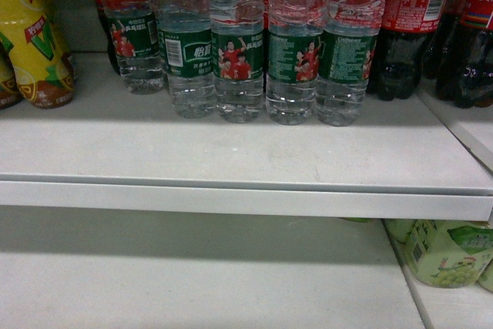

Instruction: Move water from second to third shelf

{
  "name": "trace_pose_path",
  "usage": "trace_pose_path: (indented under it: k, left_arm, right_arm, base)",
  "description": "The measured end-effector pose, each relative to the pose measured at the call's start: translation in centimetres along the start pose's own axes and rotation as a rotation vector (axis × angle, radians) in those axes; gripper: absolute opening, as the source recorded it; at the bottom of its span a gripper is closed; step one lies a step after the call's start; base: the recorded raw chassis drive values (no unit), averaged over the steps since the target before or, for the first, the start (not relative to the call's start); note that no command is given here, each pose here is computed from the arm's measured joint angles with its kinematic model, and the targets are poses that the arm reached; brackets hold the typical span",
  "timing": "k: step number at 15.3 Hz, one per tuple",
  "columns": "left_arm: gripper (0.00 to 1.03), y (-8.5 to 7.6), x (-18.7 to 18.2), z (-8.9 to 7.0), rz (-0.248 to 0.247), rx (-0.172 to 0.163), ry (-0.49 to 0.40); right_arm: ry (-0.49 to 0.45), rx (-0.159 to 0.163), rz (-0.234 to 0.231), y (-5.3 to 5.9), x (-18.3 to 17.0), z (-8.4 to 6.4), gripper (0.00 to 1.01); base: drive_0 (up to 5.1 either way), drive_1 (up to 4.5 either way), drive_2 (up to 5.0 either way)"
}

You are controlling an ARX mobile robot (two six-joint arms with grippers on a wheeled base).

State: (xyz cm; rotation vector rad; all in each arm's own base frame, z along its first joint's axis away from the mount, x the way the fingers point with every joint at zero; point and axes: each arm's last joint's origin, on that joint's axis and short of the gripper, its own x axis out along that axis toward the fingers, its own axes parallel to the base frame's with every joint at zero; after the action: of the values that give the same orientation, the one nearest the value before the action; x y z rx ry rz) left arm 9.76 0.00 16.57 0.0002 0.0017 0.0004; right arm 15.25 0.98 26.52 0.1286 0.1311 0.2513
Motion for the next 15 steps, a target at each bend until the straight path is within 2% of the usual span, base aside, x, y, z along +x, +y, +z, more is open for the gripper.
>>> trace_pose_path:
  k: [3, 8, 15]
  left_arm:
    - [0.98, 0.0, 0.0, 0.0, 0.000, 0.000, 0.000]
    - [0.98, 0.0, 0.0, 0.0, 0.000, 0.000, 0.000]
    - [0.98, 0.0, 0.0, 0.0, 0.000, 0.000, 0.000]
  right_arm:
    - [-0.009, 0.025, 0.063, 0.8, -1.7, 0.2, 0.43]
    - [0.031, 0.037, 0.113, 1.6, -1.9, -0.2, 0.43]
    - [0.040, 0.037, 0.099, 1.6, -2.0, -0.4, 0.43]
  base:
    - [0.0, 0.00, 0.0]
    - [0.0, 0.00, 0.0]
    - [0.0, 0.00, 0.0]
